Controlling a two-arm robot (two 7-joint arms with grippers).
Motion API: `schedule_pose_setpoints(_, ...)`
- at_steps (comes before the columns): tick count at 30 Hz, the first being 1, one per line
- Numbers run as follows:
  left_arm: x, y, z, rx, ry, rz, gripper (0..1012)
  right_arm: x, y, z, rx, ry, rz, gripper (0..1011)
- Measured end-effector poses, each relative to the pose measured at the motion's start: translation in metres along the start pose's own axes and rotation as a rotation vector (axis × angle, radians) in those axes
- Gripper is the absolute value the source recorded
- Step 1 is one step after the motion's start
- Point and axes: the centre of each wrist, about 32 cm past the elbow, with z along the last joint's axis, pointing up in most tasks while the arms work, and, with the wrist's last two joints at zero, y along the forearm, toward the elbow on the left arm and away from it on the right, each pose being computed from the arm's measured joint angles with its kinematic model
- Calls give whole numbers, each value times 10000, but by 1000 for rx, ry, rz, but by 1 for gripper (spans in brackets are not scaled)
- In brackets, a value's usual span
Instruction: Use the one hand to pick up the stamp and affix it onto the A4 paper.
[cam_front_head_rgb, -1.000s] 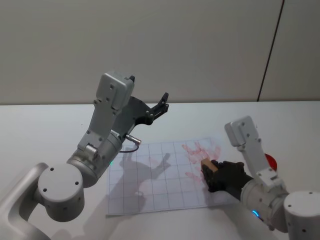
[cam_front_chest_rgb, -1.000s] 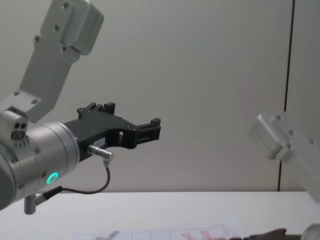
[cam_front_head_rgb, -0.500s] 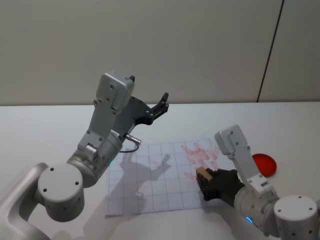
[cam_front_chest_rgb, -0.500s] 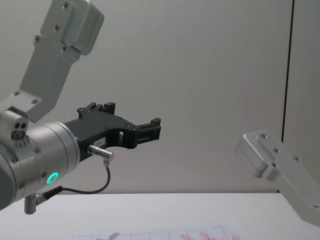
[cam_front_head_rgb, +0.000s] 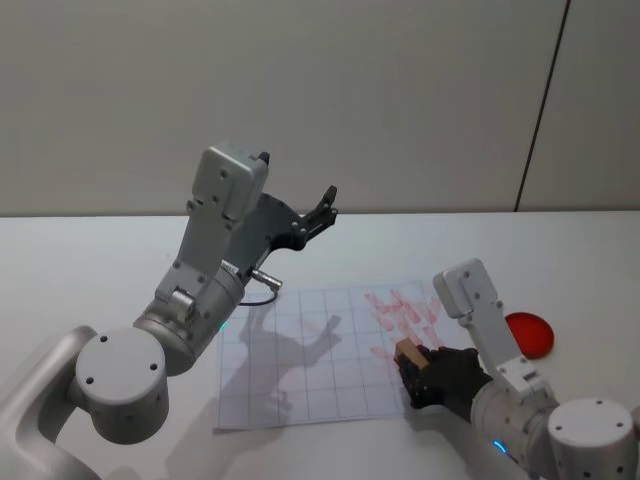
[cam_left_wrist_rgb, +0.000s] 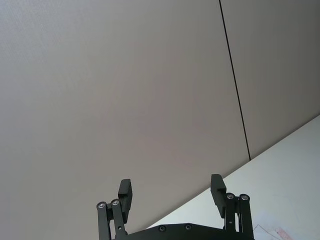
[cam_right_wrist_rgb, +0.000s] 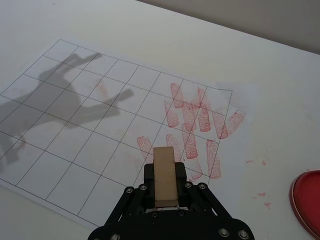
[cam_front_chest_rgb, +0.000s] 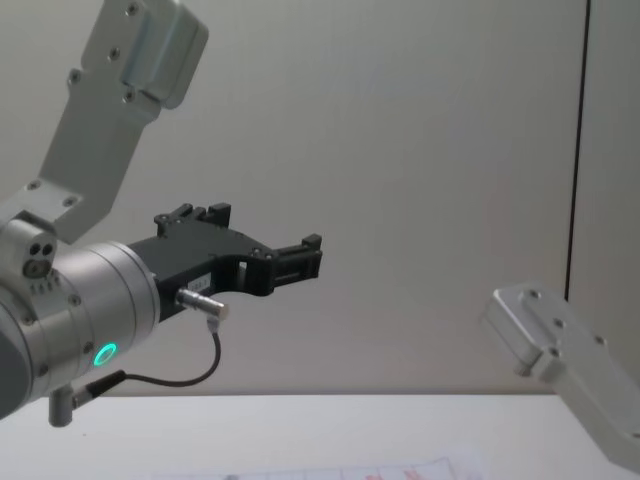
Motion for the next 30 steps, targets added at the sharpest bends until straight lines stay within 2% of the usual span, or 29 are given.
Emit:
schedule_pose_setpoints(9,0,0,0,0,0,0,1001,20,2,-39,-6,19,-6,217)
schedule_pose_setpoints(17,0,0,0,0,0,0,1002,56,-14,-35,15,40,-15,217)
schedule_pose_setpoints(25,0,0,0,0,0,0,1001,81,-94,57,70,47,-33,217)
schedule_pose_setpoints(27,0,0,0,0,0,0,1001,87,-147,146,117,45,-37,217)
schedule_pose_setpoints(30,0,0,0,0,0,0,1002,91,-186,208,150,44,-42,217)
